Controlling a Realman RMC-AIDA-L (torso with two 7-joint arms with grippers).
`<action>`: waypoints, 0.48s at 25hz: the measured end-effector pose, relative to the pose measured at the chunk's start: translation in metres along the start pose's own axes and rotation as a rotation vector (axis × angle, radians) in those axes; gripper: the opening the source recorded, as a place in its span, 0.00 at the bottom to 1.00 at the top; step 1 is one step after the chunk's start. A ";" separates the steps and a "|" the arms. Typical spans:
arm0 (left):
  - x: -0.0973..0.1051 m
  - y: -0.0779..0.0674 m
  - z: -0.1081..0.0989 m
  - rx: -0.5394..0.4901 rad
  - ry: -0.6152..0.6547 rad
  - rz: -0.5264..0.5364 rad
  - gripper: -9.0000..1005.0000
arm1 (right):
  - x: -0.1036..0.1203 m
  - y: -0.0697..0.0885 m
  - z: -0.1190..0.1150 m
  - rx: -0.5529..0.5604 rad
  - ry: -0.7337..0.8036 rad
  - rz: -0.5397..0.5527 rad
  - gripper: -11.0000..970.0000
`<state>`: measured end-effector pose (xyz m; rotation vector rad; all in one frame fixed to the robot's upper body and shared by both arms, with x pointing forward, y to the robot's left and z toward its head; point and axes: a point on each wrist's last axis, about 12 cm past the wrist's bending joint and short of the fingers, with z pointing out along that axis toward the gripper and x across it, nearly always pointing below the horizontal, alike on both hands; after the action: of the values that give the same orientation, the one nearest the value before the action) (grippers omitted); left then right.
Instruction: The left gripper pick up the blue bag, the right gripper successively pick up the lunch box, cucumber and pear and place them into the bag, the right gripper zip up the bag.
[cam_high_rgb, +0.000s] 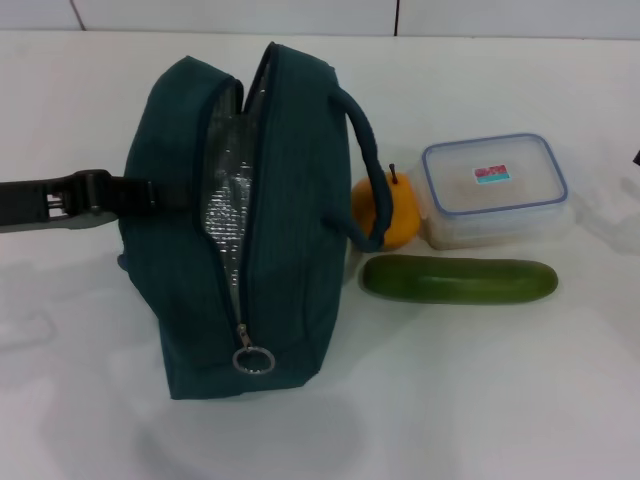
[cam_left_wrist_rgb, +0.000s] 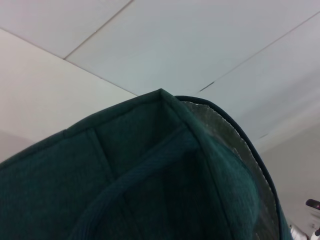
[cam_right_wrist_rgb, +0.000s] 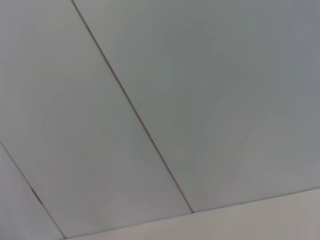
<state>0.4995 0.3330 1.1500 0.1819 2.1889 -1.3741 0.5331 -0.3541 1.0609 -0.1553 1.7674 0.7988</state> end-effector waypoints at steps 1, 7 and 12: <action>0.000 0.000 0.001 0.002 0.001 0.000 0.05 | 0.000 0.000 0.001 -0.001 0.001 0.002 0.90; -0.001 -0.001 0.001 0.004 0.004 -0.007 0.05 | 0.000 0.002 0.007 -0.013 0.007 0.008 0.90; -0.002 -0.001 0.002 0.004 0.004 -0.008 0.05 | 0.003 0.005 0.019 -0.011 0.024 0.070 0.90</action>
<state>0.5011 0.3313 1.1511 0.1778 2.1922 -1.3837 0.5450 -0.3385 1.0572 -0.1115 1.7997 0.8606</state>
